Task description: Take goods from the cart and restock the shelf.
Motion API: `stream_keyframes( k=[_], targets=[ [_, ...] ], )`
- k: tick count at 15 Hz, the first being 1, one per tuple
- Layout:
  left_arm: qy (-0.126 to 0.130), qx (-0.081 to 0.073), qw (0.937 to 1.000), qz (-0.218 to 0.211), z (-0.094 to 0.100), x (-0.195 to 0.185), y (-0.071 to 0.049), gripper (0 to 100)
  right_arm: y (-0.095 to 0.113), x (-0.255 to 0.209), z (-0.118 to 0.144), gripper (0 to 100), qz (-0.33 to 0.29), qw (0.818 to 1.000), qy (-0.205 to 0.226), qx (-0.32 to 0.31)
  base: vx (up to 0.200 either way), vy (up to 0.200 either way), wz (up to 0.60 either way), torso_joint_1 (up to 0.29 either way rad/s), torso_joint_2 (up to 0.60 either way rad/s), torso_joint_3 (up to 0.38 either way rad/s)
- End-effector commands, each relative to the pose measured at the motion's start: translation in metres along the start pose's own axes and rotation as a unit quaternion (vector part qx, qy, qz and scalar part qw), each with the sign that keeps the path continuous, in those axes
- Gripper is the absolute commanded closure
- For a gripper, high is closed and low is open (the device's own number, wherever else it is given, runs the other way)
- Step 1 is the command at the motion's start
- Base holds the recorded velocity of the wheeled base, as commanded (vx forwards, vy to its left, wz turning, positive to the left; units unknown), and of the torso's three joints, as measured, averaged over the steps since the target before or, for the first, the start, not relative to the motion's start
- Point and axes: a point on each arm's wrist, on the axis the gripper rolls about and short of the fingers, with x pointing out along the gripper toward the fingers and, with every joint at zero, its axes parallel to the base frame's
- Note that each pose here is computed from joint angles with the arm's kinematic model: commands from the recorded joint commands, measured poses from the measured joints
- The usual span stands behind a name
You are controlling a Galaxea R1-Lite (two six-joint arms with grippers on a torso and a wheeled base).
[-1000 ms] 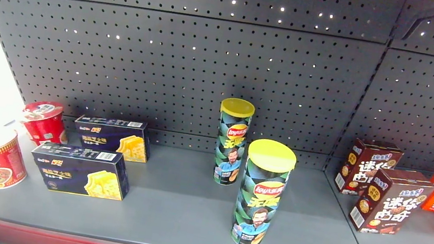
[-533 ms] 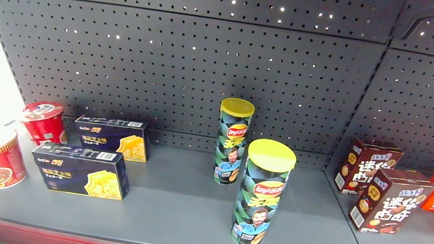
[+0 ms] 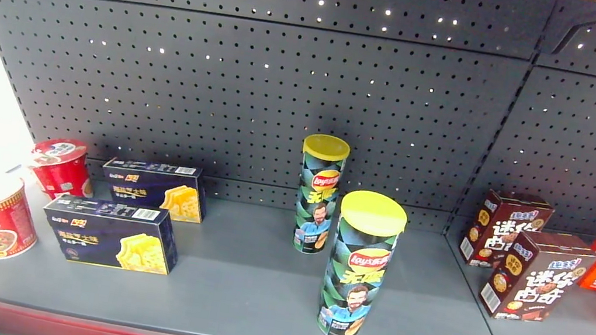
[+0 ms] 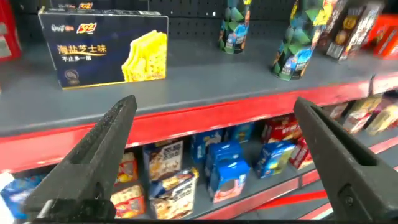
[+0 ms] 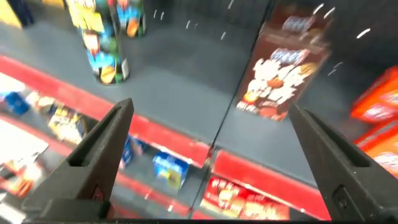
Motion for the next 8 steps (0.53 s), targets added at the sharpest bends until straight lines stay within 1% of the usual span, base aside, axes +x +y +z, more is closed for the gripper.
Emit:
stream_keyframes(
  k=[1, 2, 4, 6, 7, 8],
  targets=[
    [0.001, -0.003, 1.0000, 0.000, 0.000, 0.000, 0.000, 0, -0.005, 0.030, -0.004, 0, 0.035, 0.998, 0.050, 0.007, 0.000, 0.000, 0.00, 0.000, 0.00, 0.000],
    [0.001, -0.005, 1.0000, -0.001, 0.000, 0.000, 0.000, 0, -0.006, 0.044, -0.004, 0, 0.044, 0.998, 0.044, 0.002, 0.000, 0.000, 0.00, 0.000, 0.00, 0.000],
    [0.001, -0.010, 0.9999, -0.001, 0.000, 0.000, 0.000, 0, -0.008, 0.069, -0.001, 0, 0.043, 0.999, 0.032, -0.006, 0.000, 0.000, 0.00, 0.000, 0.00, 0.000],
    [0.001, -0.014, 0.9999, 0.000, 0.000, 0.000, 0.000, 0, -0.002, 0.088, 0.001, 0, 0.046, 0.999, 0.028, -0.008, 0.000, 0.000, 0.00, 0.000, 0.00, 0.000],
    [0.001, -0.017, 0.9999, -0.001, 0.000, 0.000, 0.000, 0, 0.003, 0.097, -0.001, 0, 0.049, 0.998, 0.034, -0.002, 0.000, 0.000, 0.00, 0.000, 0.00, 0.000],
    [0.000, -0.026, 0.9997, -0.002, 0.000, 0.000, 0.000, 0, 0.005, 0.101, -0.002, 0, 0.050, 0.998, 0.035, 0.003, 0.000, 0.000, 0.00, 0.000, 0.00, 0.000]
  ],
)
